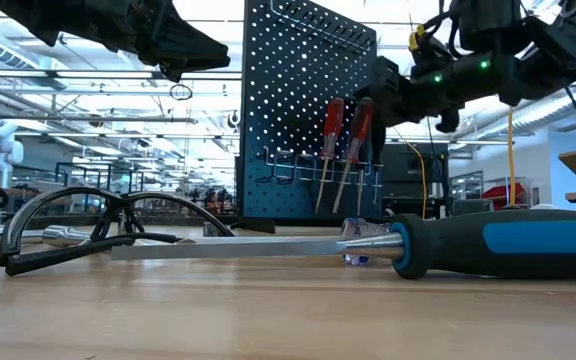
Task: Hang tools onto peg board
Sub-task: Adjust the right red screwdriver, then hang the top gray black screwdriver on the peg board
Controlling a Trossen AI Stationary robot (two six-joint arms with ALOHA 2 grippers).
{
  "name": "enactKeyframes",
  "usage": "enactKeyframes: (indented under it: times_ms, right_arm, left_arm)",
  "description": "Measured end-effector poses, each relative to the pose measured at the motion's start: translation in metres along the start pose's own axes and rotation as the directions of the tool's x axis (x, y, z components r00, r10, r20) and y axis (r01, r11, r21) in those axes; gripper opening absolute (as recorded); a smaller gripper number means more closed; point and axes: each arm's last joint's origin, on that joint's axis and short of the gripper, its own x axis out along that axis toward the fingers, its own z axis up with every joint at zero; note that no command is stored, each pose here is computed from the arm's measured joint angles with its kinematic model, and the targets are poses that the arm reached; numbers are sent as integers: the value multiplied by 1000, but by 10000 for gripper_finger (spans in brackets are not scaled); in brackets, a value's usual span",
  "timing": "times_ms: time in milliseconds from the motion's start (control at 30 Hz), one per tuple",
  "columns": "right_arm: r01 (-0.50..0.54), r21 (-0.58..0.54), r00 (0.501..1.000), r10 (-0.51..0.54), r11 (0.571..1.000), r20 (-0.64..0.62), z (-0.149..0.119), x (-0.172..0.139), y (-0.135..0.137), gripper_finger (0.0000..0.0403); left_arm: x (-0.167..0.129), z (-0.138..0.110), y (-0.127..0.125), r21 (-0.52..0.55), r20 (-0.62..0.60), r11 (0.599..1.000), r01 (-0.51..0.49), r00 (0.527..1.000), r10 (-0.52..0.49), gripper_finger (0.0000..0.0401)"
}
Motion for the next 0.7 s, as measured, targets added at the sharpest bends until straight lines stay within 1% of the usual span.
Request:
enactKeyframes:
  times_ms: [167,300,333,600,700]
  right_arm:
    - [-30,4,1000,30,1000,6,4,2,4,0]
    - [-111,8,994,111,994,-6,3,3,5,0]
    - [-109,5,994,109,994,-10,3,3,5,0]
    - [20,-35,1000,-20,999,2,2,-3,6,0]
    - [26,-53,1000,-26,998,1,1,-6,8,0]
  left_arm:
    - [0,0,0,0,0,1000,-5,1000,5,121]
    - [0,0,0,0,0,1000,-5,1000,5,121]
    - [0,0,0,0,0,1000,-6,1000,6,121]
    - [0,0,0,0,0,1000,-6,1000,6,121]
    - [0,0,0,0,-1,1000,-6,1000,6,121]
